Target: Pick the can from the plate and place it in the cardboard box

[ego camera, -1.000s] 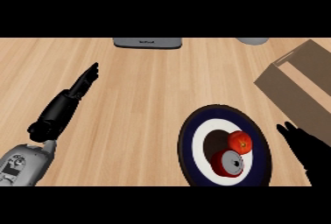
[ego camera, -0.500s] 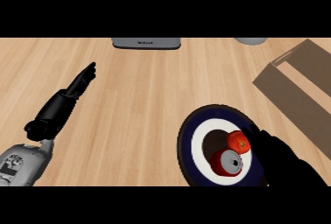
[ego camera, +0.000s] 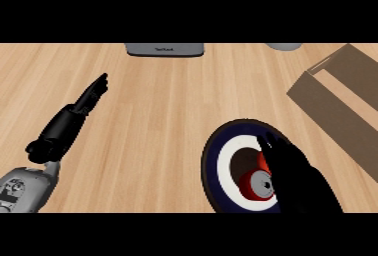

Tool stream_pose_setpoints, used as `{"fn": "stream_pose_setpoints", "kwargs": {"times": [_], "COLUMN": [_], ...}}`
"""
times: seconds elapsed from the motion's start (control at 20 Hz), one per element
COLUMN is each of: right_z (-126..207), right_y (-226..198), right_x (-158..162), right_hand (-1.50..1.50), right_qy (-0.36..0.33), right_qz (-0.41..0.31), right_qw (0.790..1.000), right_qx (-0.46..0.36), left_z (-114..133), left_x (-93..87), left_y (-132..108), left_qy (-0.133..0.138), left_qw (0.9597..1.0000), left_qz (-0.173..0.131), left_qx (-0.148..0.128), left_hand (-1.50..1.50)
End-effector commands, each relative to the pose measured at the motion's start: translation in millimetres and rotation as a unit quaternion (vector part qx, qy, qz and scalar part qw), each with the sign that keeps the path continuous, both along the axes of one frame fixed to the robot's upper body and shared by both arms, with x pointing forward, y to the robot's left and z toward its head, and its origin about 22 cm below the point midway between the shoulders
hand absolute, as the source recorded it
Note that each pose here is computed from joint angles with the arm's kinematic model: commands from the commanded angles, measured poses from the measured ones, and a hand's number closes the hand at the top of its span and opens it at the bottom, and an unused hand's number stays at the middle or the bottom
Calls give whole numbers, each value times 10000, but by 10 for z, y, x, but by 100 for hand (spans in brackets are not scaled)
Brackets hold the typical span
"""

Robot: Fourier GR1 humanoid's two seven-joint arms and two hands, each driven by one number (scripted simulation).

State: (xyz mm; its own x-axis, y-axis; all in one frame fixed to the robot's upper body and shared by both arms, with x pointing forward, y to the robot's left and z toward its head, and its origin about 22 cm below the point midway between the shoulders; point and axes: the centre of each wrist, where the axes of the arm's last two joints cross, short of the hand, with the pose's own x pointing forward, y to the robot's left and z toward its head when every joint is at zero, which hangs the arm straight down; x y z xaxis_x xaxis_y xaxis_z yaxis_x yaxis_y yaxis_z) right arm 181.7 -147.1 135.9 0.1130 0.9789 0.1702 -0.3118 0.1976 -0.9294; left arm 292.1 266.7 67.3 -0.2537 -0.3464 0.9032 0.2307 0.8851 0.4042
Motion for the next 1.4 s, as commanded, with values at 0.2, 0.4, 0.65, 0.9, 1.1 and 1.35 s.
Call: {"fn": "stream_pose_setpoints", "kwargs": {"times": [0.2, 0.4, 0.65, 0.9, 1.1, 1.35], "right_z": [-154, -242, -328, -451, -637, -750], "right_y": [276, 215, 362, 425, 331, 269], "right_x": [128, 71, 229, 213, 316, 302], "right_hand": [-150, -150, -150, -150, -150, -150], "right_qy": [412, 431, 563, 611, 696, 718], "right_qz": [-938, -965, -824, -932, -1119, -1101], "right_qw": [9902, 9893, 9919, 9910, 9861, 9856], "right_qx": [-945, -1006, -790, -741, -1015, -1067], "left_z": [-97, -37, -120, -119, 22, 24], "left_x": [19, -88, -67, -77, -35, 55], "left_y": [55, 49, -33, -46, 73, 132], "left_qy": [-11, 98, -10, 18, 44, -19], "left_qw": [9999, 9999, 10000, 10000, 9999, 9999], "left_qz": [122, 90, 43, 71, 100, 136], "left_qx": [10, 6, -54, -27, -10, -70], "left_hand": [0, 0, 0, 0, 0, 0]}}
